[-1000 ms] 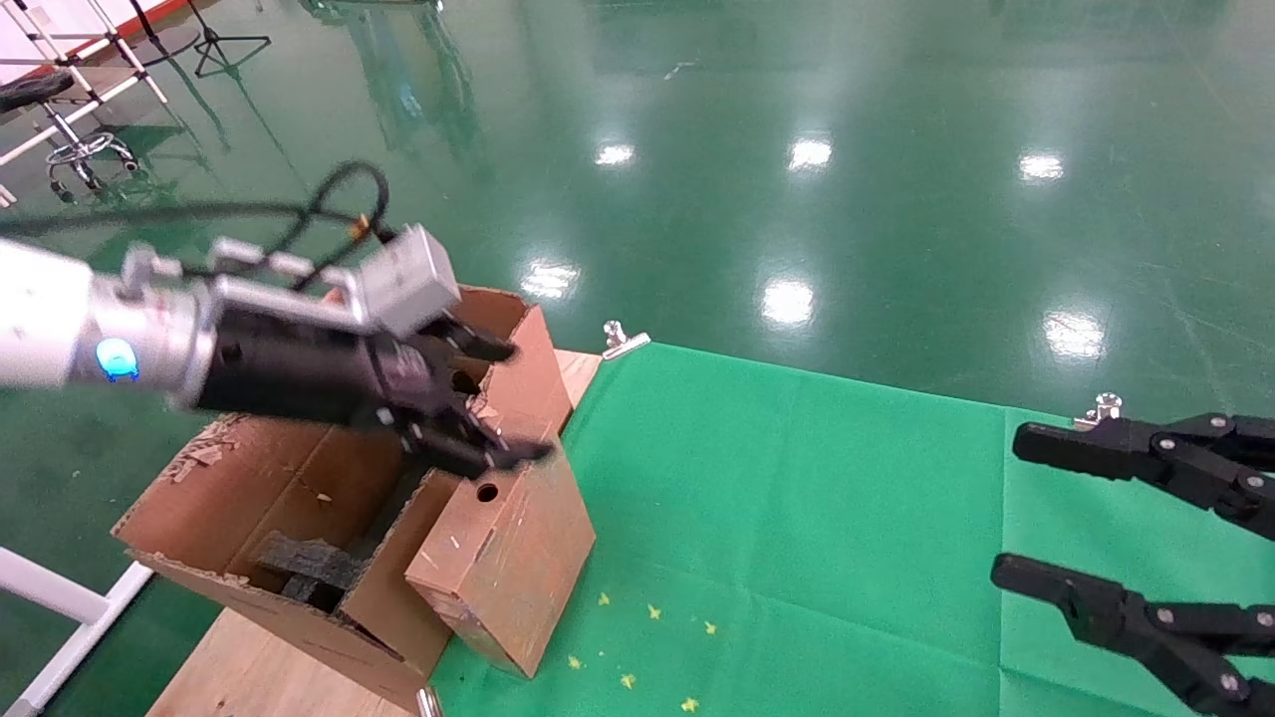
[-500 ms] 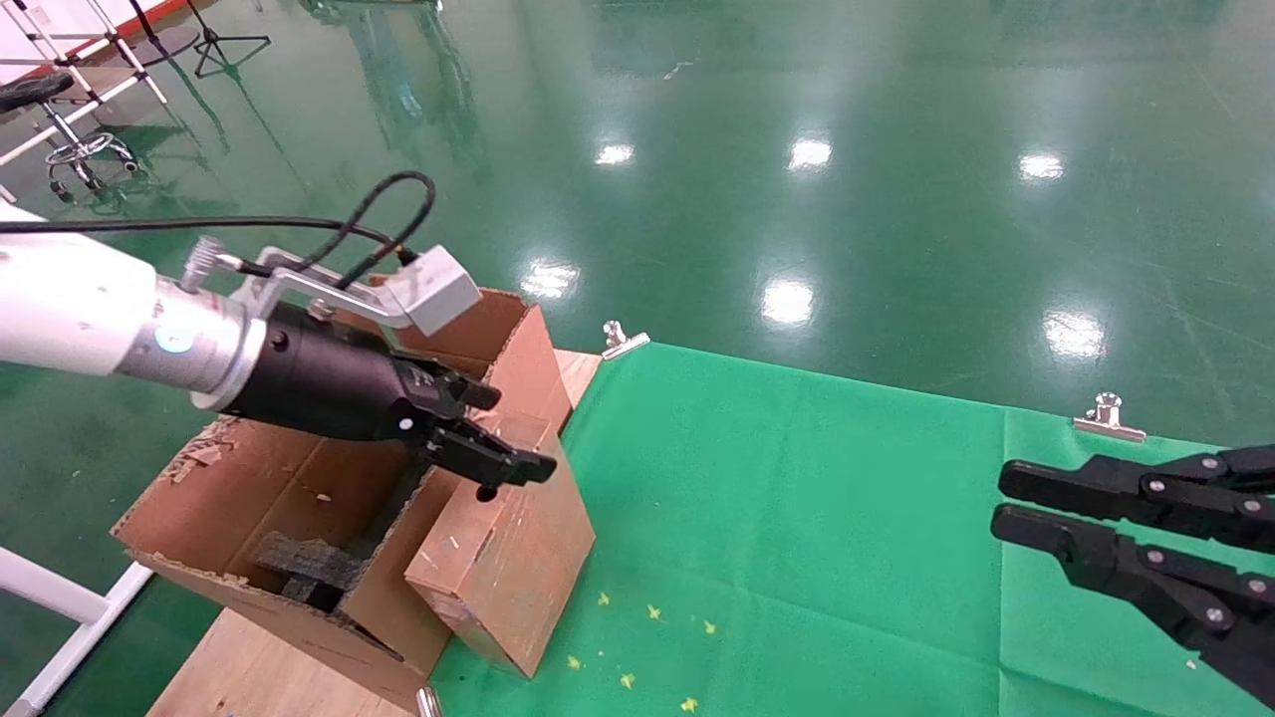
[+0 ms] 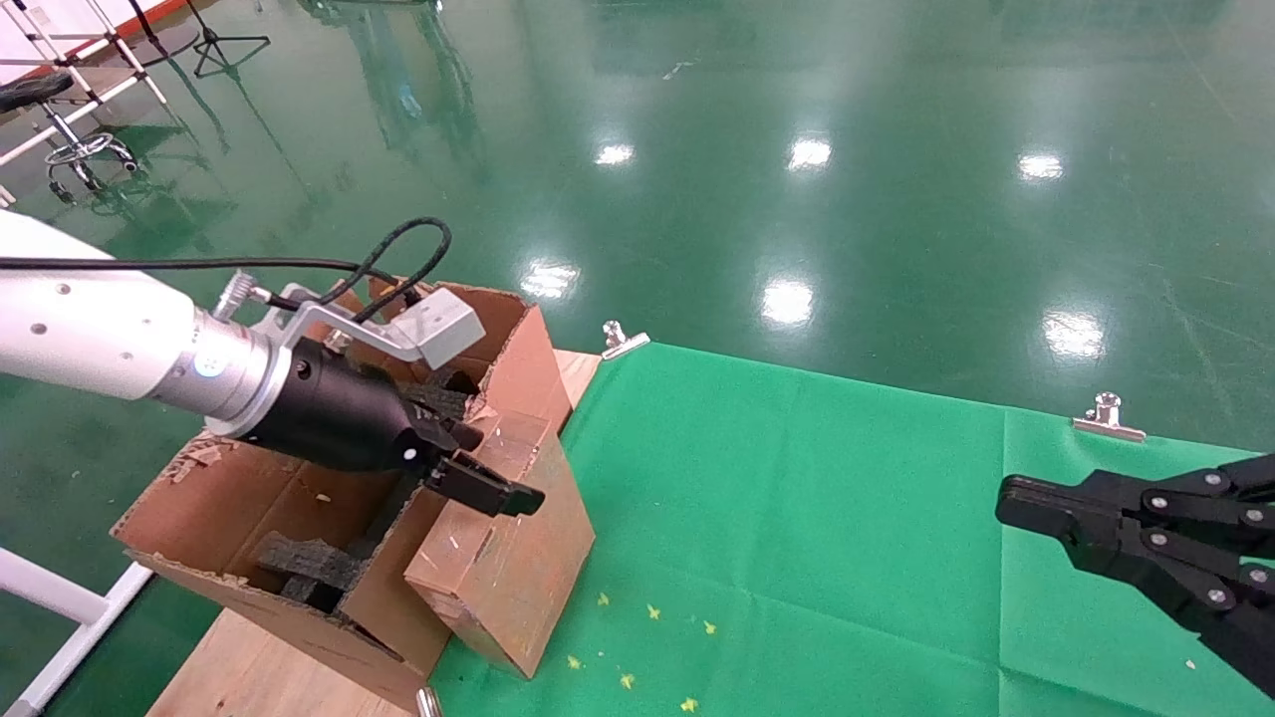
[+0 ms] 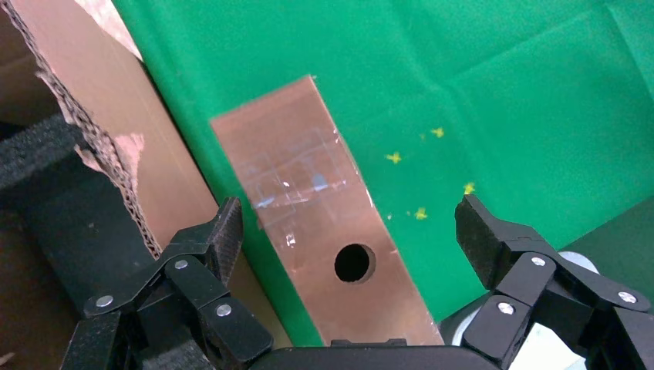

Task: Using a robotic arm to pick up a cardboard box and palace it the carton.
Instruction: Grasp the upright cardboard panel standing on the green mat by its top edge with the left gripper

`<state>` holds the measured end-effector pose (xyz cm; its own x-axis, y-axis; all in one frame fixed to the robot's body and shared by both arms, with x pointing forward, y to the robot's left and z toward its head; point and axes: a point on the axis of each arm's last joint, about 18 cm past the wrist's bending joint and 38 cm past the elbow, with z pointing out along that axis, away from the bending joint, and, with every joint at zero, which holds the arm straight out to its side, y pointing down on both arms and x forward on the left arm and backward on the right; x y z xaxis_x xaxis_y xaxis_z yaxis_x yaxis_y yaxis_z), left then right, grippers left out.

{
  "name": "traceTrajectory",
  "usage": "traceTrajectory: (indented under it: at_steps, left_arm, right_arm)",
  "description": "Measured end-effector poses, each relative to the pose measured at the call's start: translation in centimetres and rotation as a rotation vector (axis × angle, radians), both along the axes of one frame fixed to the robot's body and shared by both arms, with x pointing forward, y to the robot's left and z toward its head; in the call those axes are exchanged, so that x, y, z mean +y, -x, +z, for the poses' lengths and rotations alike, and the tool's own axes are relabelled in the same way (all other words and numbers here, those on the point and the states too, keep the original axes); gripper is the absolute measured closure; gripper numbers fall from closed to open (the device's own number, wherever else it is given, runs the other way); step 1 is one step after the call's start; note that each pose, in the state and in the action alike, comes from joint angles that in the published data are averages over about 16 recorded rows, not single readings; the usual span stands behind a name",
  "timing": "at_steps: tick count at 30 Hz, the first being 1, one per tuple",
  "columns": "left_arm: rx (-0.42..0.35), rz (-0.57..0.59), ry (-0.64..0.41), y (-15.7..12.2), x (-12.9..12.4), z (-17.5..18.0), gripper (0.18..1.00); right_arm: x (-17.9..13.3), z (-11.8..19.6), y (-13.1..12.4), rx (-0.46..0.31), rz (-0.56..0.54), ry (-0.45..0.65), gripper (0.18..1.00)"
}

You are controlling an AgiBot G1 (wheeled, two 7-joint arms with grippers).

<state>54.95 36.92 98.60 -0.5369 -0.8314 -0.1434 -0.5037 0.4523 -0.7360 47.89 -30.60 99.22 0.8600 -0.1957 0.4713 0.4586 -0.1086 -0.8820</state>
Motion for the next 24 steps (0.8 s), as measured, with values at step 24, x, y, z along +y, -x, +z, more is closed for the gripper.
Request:
traceTrajectory:
  at_steps: [24]
  left_arm:
    - [0.053, 0.006, -0.101, -0.9, -0.4, -2.0, 0.185]
  right_arm:
    - [0.0, 0.0, 0.0, 0.0, 0.0, 0.0, 0.981]
